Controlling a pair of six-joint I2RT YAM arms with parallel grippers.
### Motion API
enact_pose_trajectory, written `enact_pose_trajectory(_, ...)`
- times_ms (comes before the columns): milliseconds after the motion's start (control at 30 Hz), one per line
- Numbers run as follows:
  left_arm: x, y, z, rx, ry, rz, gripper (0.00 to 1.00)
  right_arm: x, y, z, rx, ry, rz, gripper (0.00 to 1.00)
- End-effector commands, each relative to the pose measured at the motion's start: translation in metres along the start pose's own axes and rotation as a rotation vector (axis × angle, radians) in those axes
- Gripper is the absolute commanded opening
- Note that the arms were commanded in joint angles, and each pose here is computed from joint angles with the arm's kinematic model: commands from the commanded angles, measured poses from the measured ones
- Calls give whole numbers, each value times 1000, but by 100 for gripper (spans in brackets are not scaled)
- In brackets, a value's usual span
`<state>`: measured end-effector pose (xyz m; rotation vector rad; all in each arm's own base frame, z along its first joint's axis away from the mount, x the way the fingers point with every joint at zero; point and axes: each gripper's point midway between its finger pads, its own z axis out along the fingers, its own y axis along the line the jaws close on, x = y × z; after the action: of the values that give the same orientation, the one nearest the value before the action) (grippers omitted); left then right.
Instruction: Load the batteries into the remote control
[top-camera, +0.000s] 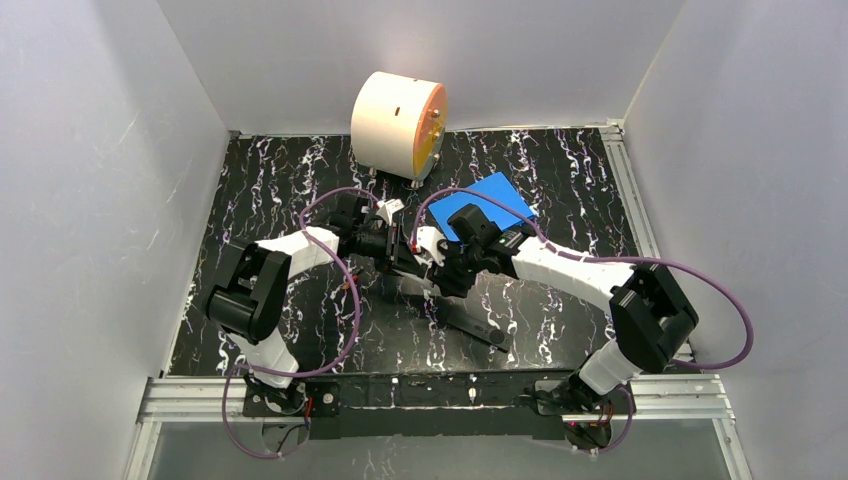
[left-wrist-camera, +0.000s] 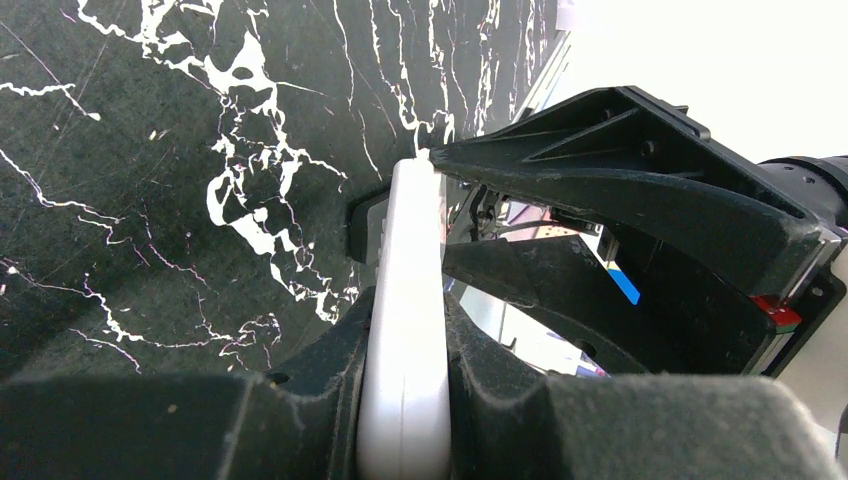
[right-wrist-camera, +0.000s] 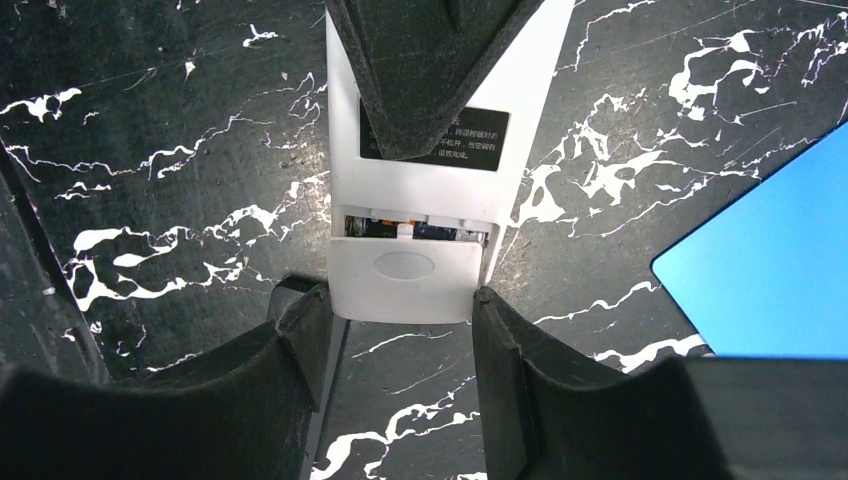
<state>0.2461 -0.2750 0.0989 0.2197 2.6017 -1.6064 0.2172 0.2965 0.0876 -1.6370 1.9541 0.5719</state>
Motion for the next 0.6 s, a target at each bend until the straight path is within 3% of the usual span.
enact_pose_trajectory(0,3,-23,-7,57,-6,73,0,-23,-6,-3,10,-54,-45,41)
enact_pose_trajectory(567,9,-24,-4,63,15,69,0,-27,-12,0,34,-55,-29,42)
